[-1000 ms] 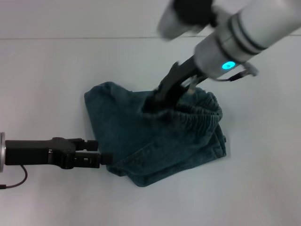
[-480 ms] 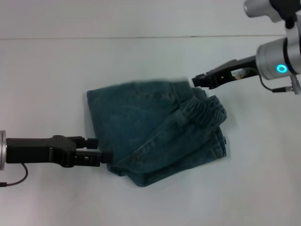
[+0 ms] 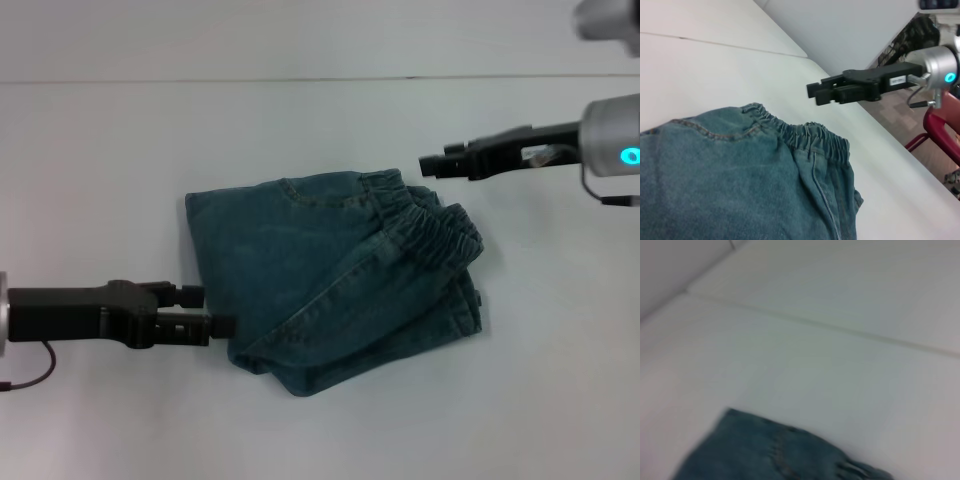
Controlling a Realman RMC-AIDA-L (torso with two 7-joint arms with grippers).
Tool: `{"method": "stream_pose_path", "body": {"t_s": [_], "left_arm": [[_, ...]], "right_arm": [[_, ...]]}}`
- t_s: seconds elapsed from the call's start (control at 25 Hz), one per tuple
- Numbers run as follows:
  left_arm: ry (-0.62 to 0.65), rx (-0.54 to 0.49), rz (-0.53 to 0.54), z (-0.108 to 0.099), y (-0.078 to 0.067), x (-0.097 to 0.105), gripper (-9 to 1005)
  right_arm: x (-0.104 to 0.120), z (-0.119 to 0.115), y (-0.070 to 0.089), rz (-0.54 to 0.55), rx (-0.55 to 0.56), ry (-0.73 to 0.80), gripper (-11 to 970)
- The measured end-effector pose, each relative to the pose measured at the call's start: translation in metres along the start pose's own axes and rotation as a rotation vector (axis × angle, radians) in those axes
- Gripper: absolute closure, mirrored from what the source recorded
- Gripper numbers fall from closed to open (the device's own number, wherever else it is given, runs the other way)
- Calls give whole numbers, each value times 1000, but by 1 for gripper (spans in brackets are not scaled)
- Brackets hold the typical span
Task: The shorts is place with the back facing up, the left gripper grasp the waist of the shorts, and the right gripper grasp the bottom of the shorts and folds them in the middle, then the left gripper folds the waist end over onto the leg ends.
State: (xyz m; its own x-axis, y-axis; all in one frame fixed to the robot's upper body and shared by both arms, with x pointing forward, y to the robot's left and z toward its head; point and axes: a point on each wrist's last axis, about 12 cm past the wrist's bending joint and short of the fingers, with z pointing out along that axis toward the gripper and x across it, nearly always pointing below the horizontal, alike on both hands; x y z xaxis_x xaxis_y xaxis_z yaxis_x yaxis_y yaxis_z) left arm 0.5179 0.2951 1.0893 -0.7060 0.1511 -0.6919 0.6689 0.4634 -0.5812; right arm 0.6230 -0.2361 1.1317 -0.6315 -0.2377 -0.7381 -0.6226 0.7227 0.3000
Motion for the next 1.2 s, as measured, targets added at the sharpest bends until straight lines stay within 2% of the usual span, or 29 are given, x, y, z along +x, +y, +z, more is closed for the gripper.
{"method": "stream_pose_path", "body": {"t_s": [0.08,0.12,0.16,0.2,0.24,0.28,0.4,0.52,0.68,0.8,1.2], "left_arm": [[-12,-4,-4,-2,0,0,48],[-22,-8,-7,-4,0,1,48],[-22,-8,-7,-4,0,1,48],[-27,-10,-6,-6,1,2,48],[-31,-13,-7,-6,1,2,48],[-36,-16,-7,-7,1,3,47],[-47,-22,-9,-10,2,3,47],[-53,-24,-11,-11,2,4,47],[-61,-32,-16,-12,3,5,47],[-62,-34,-18,-12,3,5,47],[-62,-35,-15,-12,3,4,48]], "right_arm": [[4,-14,1,-22,-67,-66,587],[10,-33,-1,-35,-131,-136,560],[10,-33,-1,-35,-131,-136,532],[16,-45,-4,-38,-158,-174,505],[28,-68,-9,-50,-200,-239,477],[28,-68,-9,-50,-200,-239,450],[51,-95,-11,-72,-252,-300,325],[79,-113,-12,-69,-268,-329,180],[110,-115,-9,-63,-278,-315,167],[123,-113,-9,-65,-270,-307,164],[128,-105,-10,-63,-257,-275,163]]}}
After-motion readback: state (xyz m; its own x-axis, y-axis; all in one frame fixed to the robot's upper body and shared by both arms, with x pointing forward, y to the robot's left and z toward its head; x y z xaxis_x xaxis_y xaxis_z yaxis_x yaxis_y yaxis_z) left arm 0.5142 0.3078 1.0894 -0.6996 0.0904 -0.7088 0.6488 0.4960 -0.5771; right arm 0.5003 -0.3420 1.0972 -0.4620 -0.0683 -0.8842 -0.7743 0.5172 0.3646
